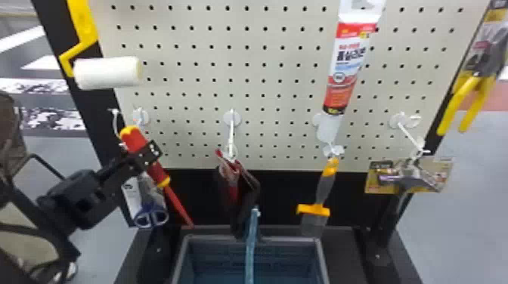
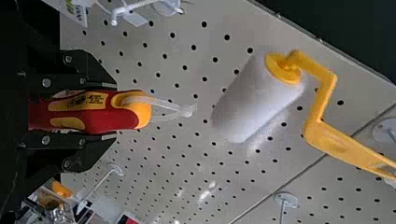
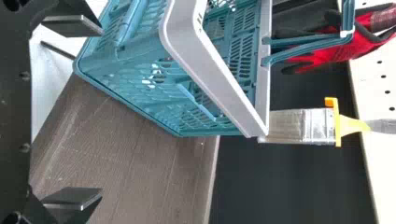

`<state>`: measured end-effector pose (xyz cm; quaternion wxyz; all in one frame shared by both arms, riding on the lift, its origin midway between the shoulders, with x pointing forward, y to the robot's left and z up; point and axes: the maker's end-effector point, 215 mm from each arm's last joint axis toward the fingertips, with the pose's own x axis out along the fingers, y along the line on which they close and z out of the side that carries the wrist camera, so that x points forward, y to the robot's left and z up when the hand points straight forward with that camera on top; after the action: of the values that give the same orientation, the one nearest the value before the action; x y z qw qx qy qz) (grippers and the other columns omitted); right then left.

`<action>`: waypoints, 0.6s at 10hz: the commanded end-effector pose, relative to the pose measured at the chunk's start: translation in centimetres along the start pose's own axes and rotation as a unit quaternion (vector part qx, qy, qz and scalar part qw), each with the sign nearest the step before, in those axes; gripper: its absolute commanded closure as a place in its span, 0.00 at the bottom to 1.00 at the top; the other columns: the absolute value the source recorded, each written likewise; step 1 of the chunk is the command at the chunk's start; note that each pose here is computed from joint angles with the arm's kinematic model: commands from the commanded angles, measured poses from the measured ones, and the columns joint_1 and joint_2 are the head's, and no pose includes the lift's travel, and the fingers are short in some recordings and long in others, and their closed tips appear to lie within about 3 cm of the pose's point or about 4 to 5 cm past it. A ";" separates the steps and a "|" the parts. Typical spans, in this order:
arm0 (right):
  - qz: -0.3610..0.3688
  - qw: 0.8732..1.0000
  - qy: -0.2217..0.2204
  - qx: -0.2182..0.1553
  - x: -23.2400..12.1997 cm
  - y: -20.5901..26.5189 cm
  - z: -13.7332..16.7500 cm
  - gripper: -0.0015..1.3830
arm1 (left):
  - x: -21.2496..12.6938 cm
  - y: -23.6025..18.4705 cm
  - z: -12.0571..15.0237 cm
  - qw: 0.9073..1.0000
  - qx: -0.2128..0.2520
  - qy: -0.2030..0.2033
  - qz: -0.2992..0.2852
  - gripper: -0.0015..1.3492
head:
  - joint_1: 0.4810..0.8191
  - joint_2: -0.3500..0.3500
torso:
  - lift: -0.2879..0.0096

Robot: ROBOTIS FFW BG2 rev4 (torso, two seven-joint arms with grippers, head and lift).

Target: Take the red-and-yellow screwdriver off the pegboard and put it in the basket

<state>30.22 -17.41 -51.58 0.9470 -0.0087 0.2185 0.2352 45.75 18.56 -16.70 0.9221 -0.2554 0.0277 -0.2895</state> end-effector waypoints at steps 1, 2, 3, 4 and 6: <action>0.000 1.000 -0.001 0.000 0.0 0.0 0.0 0.07 | -0.3 1.0 -2.2 0.999 -0.033 0.005 0.008 0.75 | 0.20 0.50 | 0.63; 0.001 1.000 0.000 0.001 -0.1 0.1 -0.1 0.07 | -0.2 1.4 -3.7 0.999 -0.052 0.009 0.004 0.75 | 0.20 0.50 | 0.63; 0.001 1.000 0.000 0.001 -0.1 0.1 -0.1 0.07 | 0.0 1.8 -5.1 0.998 -0.067 0.015 0.003 0.75 | 0.20 0.50 | 0.63; 0.001 1.000 -0.001 0.000 -0.1 0.1 0.0 0.07 | 0.2 2.1 -6.0 0.997 -0.075 0.016 0.001 0.75 | 0.20 0.50 | 0.63; 0.001 1.000 -0.001 0.001 -0.1 0.1 -0.1 0.07 | 0.4 2.4 -8.0 0.995 -0.094 0.016 -0.005 0.75 | 0.20 0.50 | 0.63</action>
<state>30.04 -17.37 -51.60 0.9469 -0.0073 0.2187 0.2357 45.71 16.55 -23.97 0.8936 -0.3312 0.0649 -0.2960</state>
